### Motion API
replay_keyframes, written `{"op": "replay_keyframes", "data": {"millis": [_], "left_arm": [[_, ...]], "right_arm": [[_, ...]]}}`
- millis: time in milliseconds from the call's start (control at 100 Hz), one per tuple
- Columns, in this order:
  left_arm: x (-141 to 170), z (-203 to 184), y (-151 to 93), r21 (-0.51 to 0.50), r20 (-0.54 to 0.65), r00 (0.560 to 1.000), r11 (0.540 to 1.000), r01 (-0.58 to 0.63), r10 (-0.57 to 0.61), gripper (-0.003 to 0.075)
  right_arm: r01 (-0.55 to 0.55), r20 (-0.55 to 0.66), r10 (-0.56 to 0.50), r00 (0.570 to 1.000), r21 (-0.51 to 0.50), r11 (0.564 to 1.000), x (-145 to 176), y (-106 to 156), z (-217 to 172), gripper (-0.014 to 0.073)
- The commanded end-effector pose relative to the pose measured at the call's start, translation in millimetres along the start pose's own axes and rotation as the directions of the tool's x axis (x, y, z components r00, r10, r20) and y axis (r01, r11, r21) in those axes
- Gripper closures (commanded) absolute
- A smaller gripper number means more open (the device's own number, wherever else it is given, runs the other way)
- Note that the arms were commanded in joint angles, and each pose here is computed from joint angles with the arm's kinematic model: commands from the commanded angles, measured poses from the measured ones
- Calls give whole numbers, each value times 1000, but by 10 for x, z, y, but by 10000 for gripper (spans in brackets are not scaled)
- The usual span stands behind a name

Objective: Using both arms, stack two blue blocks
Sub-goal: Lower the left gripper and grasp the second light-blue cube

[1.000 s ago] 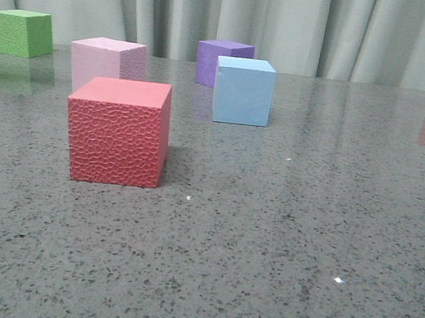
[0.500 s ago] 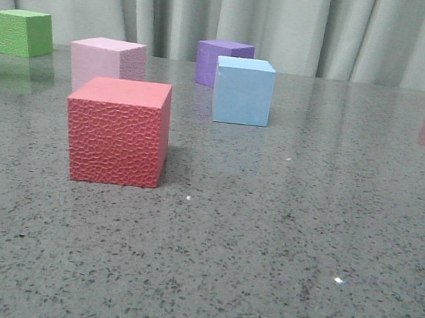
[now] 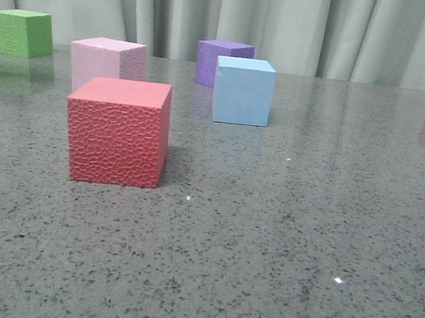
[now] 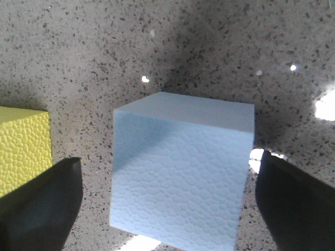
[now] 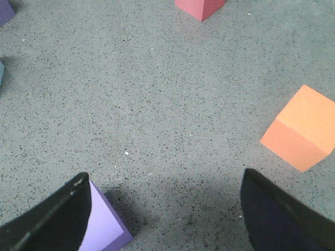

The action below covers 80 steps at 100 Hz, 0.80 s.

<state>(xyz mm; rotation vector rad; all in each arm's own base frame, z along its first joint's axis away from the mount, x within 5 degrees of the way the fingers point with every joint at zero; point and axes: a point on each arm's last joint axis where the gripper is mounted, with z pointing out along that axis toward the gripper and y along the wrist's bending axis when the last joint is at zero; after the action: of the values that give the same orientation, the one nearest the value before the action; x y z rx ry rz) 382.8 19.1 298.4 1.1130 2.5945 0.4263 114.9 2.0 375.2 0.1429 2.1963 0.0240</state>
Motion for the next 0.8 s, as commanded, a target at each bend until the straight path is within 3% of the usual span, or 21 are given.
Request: {"op": "replay_keyframes", "data": {"millis": [0,620,720,790], "left_arm": [[-20,-222,79,-75,59,998,997,10,-5,80],[-49,-60,67,-42,37,999,999,5,-4,84],[-49,-60,67,-42,37,999,999,5,-4,141],[-49,-60,67,-42,37,999,999,5,-4,225]], "right_arm": [[13,88,-12,996,-8,1000,-108,4,-60,15],[13,93,-12,996,-9,1000,-112,5,-60,15],[13,93,-12,996,-9,1000,-112,5,-60,15],[13,93,-12,996,-9,1000,-112,5,-60,15]]}}
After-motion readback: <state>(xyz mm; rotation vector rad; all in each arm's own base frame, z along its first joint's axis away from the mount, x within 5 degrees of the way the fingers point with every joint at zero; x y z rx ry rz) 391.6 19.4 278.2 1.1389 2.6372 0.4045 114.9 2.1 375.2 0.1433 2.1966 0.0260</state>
